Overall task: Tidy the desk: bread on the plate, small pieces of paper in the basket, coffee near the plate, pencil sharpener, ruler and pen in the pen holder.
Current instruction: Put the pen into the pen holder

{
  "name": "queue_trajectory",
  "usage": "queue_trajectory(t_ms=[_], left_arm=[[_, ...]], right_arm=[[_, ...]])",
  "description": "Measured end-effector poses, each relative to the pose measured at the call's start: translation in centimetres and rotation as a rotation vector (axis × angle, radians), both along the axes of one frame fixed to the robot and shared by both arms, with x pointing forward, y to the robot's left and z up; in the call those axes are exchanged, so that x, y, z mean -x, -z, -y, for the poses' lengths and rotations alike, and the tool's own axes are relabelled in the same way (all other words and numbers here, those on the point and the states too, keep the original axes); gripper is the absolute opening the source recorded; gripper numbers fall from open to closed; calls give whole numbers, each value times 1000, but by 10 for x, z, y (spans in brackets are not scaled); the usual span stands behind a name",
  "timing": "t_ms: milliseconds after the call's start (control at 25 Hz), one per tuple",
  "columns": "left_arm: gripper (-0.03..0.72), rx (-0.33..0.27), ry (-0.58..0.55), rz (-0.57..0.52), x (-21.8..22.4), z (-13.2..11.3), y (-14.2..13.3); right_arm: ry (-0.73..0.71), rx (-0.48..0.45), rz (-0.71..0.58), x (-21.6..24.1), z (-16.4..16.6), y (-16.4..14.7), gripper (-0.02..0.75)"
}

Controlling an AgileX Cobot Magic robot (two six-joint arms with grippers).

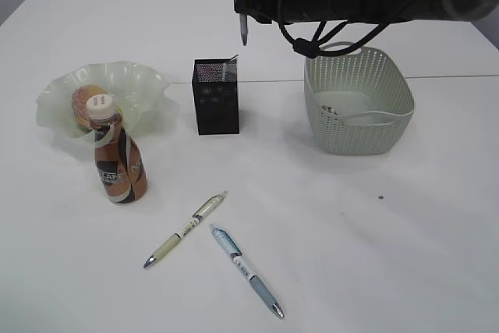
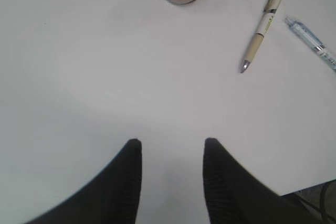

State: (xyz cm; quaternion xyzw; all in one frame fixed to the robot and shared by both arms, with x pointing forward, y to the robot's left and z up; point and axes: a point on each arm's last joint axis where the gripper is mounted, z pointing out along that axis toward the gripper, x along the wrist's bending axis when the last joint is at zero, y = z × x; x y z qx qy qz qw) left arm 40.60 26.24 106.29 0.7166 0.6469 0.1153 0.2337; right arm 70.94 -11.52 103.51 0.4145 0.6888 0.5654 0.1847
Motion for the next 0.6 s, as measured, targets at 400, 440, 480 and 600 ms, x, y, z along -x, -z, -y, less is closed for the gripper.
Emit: queue_trajectory(t_ms=[400,440,480,600], left_arm=[[290,2,0,0,0,0,0],[290,2,0,0,0,0,0],[290,2,0,0,0,0,0],[290,2,0,0,0,0,0]], right_arm=[[-84,-35,83,-23,-14,26,70],[-94,-42,86,-24,-16,27,70],[-105,-47,90,-26,-17,29,70],[-120,-51,89,-30,-20,36,70]])
